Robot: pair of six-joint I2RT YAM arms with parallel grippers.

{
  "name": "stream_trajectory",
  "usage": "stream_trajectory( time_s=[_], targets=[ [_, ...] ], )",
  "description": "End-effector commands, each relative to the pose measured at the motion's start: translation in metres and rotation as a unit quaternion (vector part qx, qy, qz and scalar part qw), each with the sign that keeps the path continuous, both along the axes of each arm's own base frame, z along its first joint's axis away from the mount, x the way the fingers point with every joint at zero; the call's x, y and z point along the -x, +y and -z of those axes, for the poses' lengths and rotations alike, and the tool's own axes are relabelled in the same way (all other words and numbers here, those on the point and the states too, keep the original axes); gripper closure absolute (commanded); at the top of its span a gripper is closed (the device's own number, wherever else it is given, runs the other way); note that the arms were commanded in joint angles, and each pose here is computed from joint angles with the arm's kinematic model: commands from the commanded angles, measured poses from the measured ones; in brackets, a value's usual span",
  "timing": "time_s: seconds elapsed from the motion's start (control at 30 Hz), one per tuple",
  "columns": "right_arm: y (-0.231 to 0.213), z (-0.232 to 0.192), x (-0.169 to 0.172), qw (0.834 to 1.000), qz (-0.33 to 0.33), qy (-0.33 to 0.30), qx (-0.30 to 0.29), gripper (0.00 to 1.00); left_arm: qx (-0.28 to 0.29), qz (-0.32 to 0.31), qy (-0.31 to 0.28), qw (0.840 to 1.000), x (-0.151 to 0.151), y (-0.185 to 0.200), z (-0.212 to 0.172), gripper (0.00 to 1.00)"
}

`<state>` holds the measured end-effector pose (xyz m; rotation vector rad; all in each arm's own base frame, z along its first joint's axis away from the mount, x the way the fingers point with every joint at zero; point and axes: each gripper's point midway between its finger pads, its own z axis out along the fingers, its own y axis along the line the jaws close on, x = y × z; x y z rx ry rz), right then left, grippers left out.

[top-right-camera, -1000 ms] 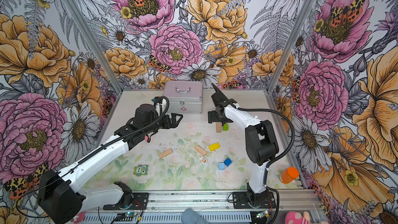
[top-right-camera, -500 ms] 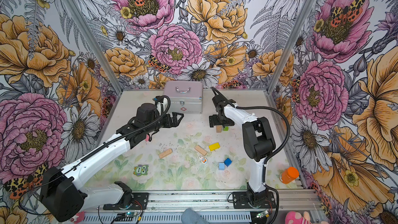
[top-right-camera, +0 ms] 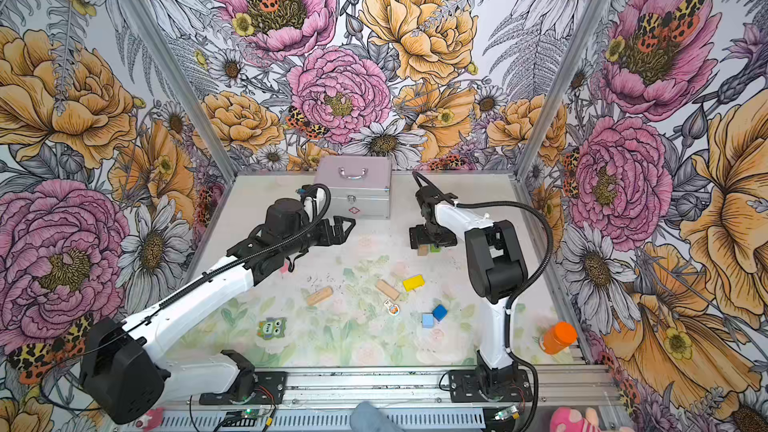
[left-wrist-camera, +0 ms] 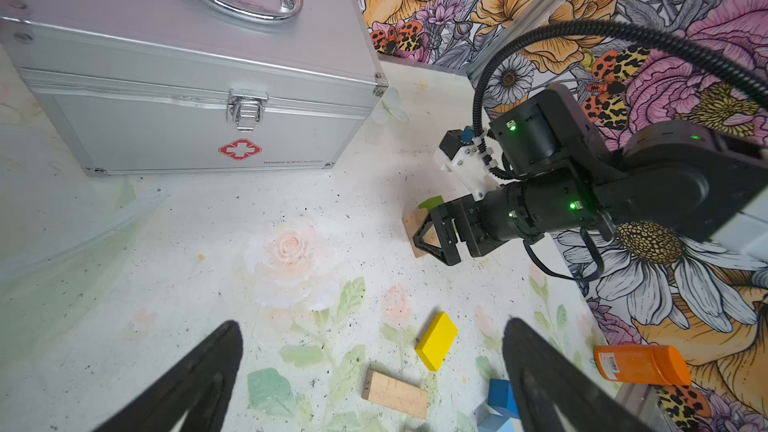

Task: Build the wood block tower
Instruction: 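Lower the wood block upright against the green block with the right gripper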

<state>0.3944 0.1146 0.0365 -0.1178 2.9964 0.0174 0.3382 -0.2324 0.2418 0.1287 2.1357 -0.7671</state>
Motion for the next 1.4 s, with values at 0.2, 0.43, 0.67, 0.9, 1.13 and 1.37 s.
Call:
stream_trajectory(
  time_s=[0.2, 0.43, 0.67, 0.9, 1.13, 1.37],
  targets=[
    [0.004, 0.0, -0.011, 1.0, -0.015, -0.004, -0.005, 0.09, 0.009, -0.001, -0.02, 1.0, -0.009, -0.005, -0.017, 0.01],
    [0.003, 0.004, -0.012, 1.0, -0.017, -0.001, 0.002, 0.26, 0.006, 0.003, -0.02, 1.0, -0.012, -0.008, -0.017, 0.01],
    [0.001, 0.005, -0.014, 1.0, -0.014, -0.001, 0.006, 0.46, 0.005, 0.005, -0.02, 1.0, -0.015, -0.01, -0.017, 0.01],
    [0.003, 0.005, -0.005, 1.0, -0.003, 0.011, -0.003, 0.47, 0.003, 0.012, -0.019, 1.0, -0.018, -0.011, -0.018, 0.01],
    [0.009, -0.013, -0.008, 1.0, 0.002, -0.003, -0.023, 0.25, 0.002, 0.024, -0.017, 1.0, -0.023, -0.014, -0.017, 0.01],
    [0.011, -0.05, -0.018, 0.999, 0.006, -0.032, -0.031, 0.15, 0.005, 0.034, -0.02, 0.999, -0.025, -0.018, -0.02, 0.01]
  ],
)
